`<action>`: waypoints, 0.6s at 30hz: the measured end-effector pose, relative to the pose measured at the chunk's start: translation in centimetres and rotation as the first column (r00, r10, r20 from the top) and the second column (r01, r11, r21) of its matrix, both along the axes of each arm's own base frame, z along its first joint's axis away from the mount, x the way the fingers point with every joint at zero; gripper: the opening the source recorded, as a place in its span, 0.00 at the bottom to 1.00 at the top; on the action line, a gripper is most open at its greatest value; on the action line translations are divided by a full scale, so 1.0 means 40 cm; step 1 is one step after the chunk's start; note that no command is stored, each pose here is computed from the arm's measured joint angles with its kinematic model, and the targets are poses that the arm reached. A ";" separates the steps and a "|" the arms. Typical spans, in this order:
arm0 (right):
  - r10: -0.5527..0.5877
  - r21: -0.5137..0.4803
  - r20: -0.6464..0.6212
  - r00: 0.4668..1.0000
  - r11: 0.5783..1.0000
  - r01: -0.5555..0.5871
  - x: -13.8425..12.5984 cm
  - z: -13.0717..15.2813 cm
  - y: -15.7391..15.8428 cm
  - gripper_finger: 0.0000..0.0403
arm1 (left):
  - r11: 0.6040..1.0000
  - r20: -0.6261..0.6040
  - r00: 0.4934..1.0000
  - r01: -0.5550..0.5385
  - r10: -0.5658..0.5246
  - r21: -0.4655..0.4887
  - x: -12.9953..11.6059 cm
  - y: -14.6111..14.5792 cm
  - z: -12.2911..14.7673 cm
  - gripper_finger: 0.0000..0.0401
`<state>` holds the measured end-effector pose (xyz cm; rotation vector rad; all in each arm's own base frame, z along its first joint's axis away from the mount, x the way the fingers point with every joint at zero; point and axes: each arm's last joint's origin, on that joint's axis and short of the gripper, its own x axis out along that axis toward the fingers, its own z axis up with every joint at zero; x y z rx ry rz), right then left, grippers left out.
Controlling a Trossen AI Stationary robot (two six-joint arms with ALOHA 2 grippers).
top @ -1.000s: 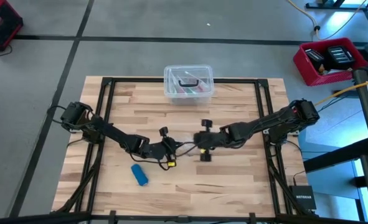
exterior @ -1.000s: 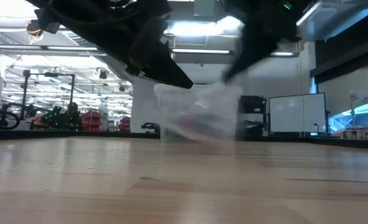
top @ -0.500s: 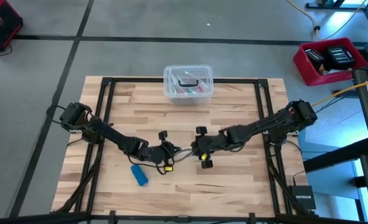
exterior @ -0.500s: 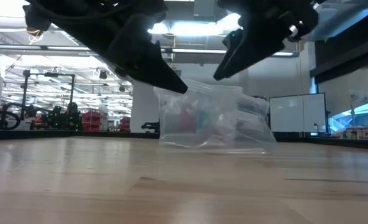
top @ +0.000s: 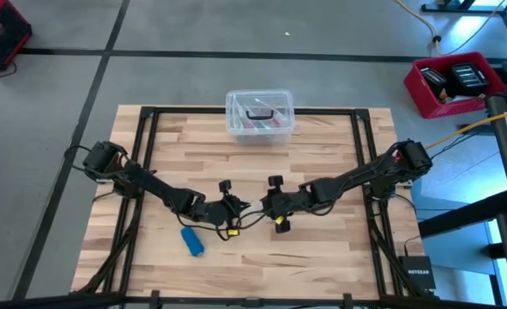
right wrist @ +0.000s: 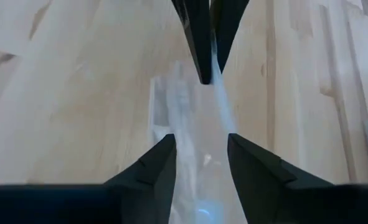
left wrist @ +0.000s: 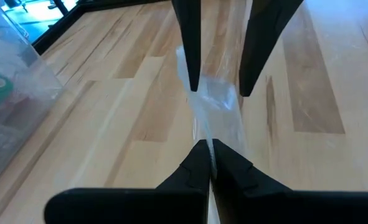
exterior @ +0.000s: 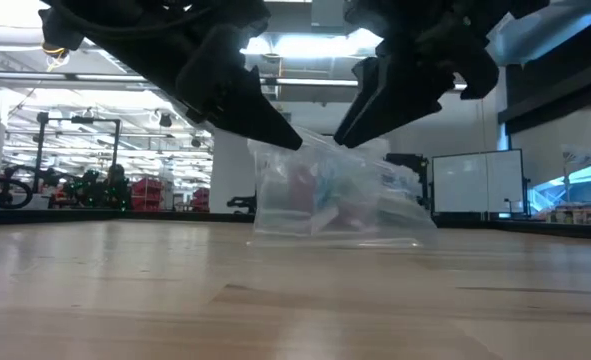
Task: Roll bandage
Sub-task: Open the transparent zip bag
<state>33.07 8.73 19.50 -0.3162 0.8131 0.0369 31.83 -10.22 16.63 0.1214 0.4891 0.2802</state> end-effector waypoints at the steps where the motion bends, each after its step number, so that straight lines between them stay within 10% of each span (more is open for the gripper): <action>1: 0.004 -0.002 0.003 1.000 1.000 -0.004 0.001 0.000 0.000 0.36 | 1.000 -0.001 1.000 0.000 0.000 0.001 0.000 0.000 0.000 0.00; 18: -0.011 0.077 -0.020 1.000 0.997 0.012 -0.004 -0.024 0.012 0.36 | 1.000 0.002 1.000 -0.002 0.002 -0.004 0.000 0.000 0.000 0.00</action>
